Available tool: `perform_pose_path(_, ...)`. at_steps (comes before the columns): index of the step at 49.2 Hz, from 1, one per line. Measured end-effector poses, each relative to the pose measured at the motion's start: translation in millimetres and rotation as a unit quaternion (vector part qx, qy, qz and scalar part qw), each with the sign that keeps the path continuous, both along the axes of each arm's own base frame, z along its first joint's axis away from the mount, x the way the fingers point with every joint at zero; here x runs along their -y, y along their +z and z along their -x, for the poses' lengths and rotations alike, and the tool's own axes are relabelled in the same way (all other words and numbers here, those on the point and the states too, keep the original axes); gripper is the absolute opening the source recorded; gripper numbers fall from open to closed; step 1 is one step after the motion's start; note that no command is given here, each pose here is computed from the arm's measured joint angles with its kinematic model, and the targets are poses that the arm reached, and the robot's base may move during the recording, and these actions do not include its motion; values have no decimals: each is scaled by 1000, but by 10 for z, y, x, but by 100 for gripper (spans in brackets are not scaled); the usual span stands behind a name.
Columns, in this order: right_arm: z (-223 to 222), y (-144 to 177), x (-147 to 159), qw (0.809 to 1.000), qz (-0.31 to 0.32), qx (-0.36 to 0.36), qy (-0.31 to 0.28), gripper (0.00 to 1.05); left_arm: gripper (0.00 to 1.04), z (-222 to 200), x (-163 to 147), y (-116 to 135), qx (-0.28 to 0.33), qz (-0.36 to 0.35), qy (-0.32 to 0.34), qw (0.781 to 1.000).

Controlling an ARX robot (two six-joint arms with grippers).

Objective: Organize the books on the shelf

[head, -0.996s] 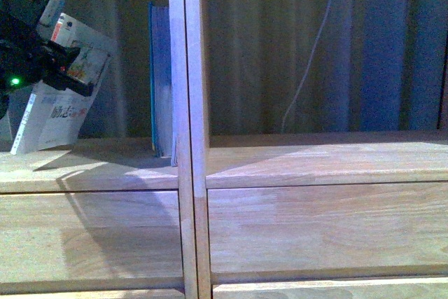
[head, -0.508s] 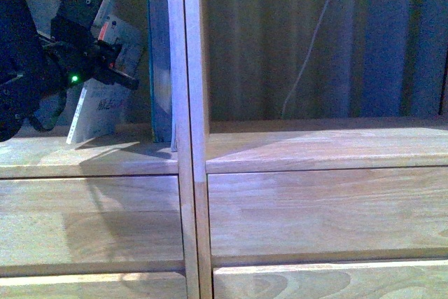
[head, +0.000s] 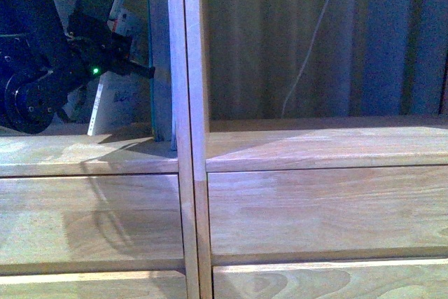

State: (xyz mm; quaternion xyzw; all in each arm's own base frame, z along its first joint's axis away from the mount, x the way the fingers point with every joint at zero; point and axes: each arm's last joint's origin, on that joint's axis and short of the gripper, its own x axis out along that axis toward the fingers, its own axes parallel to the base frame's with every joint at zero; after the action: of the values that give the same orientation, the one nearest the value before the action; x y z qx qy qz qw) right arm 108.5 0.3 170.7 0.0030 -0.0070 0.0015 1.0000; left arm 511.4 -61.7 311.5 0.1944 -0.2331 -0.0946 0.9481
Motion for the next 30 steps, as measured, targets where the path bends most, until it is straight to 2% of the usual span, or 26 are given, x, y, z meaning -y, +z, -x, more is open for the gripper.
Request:
perform_pose_path(6,82,-49,0,1000,0,-18,0,3,7,-7,78,-31,-15,17,-8,1000)
perform_pose_path(11,112,-25,0,1000,0,-1,0,3,9,-8,126,-49,-27,35,-10,999)
perform_pose_path(21,113,-27,0,1000,0,-2,0,3,42,5,147,-127,-38,35,-7,999)
perform_pose_path(24,113,-28,0,1000,0,-2,0,3,49,13,145,-152,-44,35,-7,998)
perform_pose_path(30,113,-27,0,1000,0,-2,0,3,72,72,125,-187,-64,40,3,997)
